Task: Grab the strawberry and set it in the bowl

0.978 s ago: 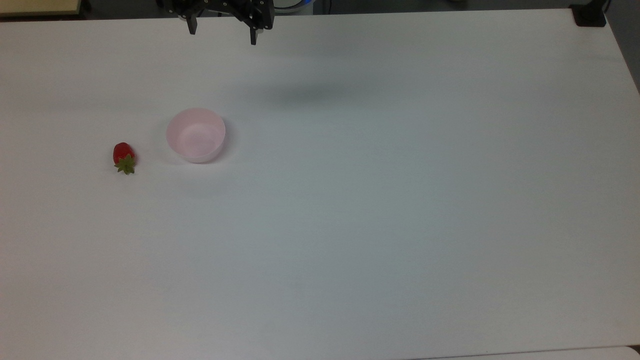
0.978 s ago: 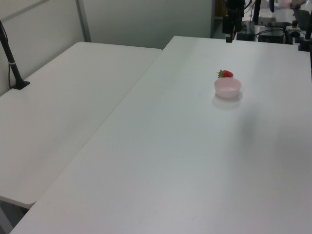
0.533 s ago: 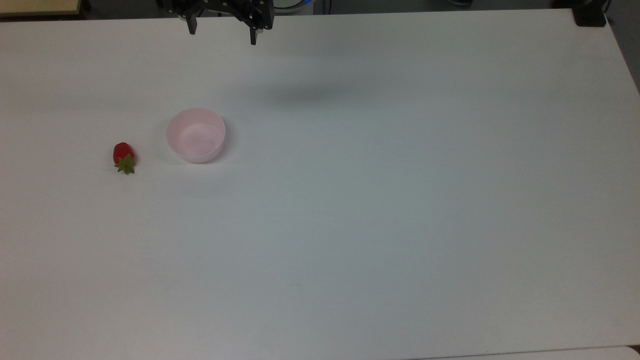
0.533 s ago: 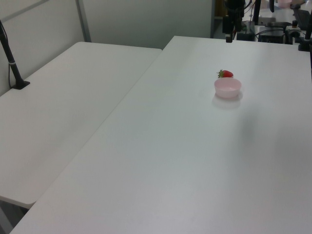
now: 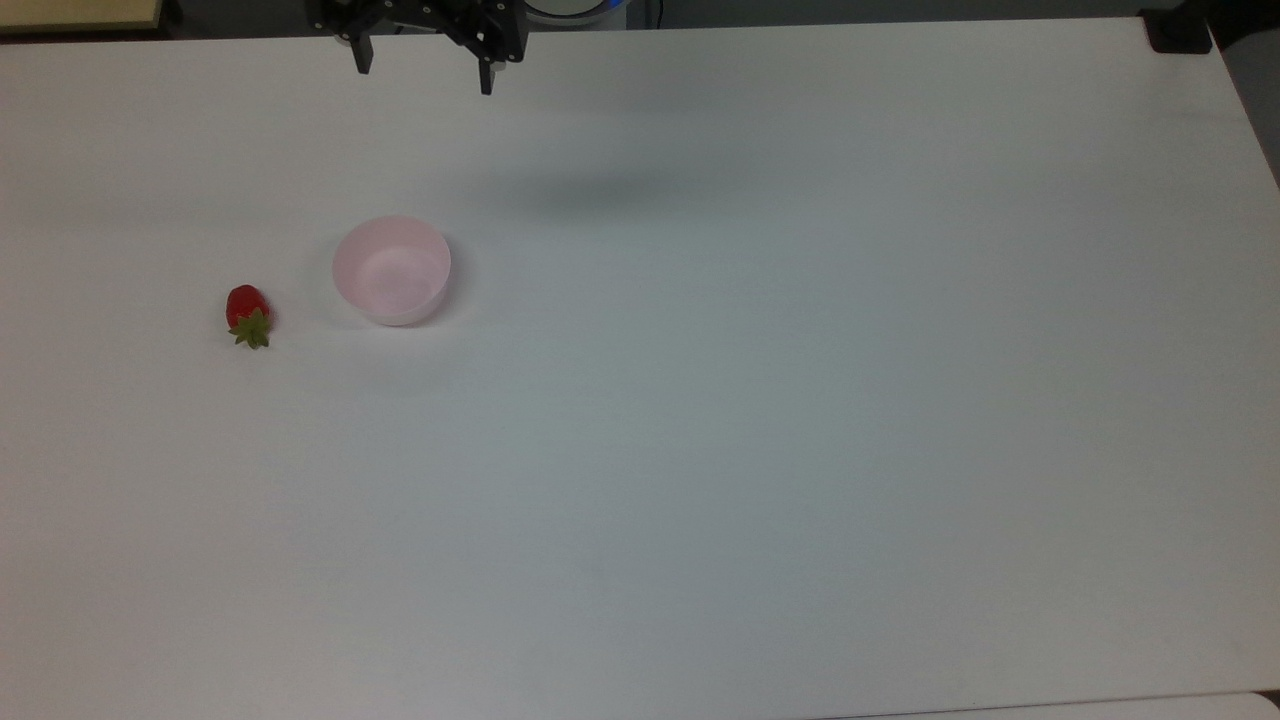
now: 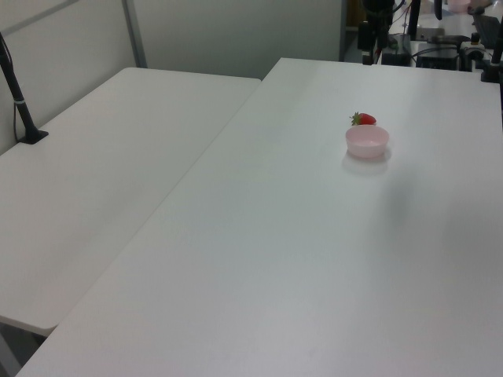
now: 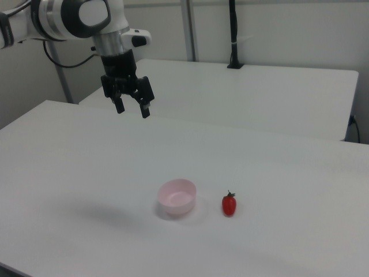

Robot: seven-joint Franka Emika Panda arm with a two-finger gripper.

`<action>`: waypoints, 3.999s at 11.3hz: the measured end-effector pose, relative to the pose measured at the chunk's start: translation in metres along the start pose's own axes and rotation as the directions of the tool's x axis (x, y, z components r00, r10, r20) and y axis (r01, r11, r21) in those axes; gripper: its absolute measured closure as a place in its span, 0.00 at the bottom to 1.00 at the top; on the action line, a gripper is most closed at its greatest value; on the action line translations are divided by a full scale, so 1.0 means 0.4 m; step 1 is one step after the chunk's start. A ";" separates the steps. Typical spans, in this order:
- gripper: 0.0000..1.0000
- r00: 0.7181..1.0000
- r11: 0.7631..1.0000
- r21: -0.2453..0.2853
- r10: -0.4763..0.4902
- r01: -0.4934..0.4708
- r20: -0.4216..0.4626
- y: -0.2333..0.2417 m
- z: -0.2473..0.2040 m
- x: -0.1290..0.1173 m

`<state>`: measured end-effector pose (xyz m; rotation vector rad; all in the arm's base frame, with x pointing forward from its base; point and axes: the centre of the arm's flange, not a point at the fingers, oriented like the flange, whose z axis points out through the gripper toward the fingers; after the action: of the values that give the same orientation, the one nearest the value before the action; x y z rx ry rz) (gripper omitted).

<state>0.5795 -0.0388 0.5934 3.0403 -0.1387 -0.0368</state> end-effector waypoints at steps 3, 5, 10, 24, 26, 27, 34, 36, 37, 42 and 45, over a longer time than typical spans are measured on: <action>0.00 0.998 0.998 0.000 -0.065 0.065 0.005 0.067 0.028 0.016; 0.00 0.996 0.996 0.000 -0.090 0.090 0.012 0.162 0.068 0.032; 0.03 0.986 0.987 0.005 -0.160 0.160 0.033 0.401 0.212 0.062; 0.24 0.968 0.968 0.009 -0.249 0.249 -0.030 0.492 0.687 0.223; 0.32 0.967 0.968 0.015 -0.252 0.252 -0.025 0.484 0.703 0.226; 0.33 0.967 0.967 0.017 -0.252 0.253 -0.022 0.483 0.709 0.226; 0.52 0.967 0.967 0.026 -0.253 0.253 -0.004 0.481 0.744 0.226; 0.54 0.968 0.968 0.021 -0.249 0.249 -0.012 0.489 0.733 0.228; 0.54 0.969 0.969 0.017 -0.247 0.247 -0.018 0.494 0.722 0.229; 0.54 0.968 0.968 0.015 -0.248 0.249 -0.030 0.490 0.637 0.220; 0.54 0.959 0.958 0.039 -0.285 0.285 -0.002 0.399 0.554 0.210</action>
<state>0.6425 -0.2262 0.3872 3.0715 0.3036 -0.0618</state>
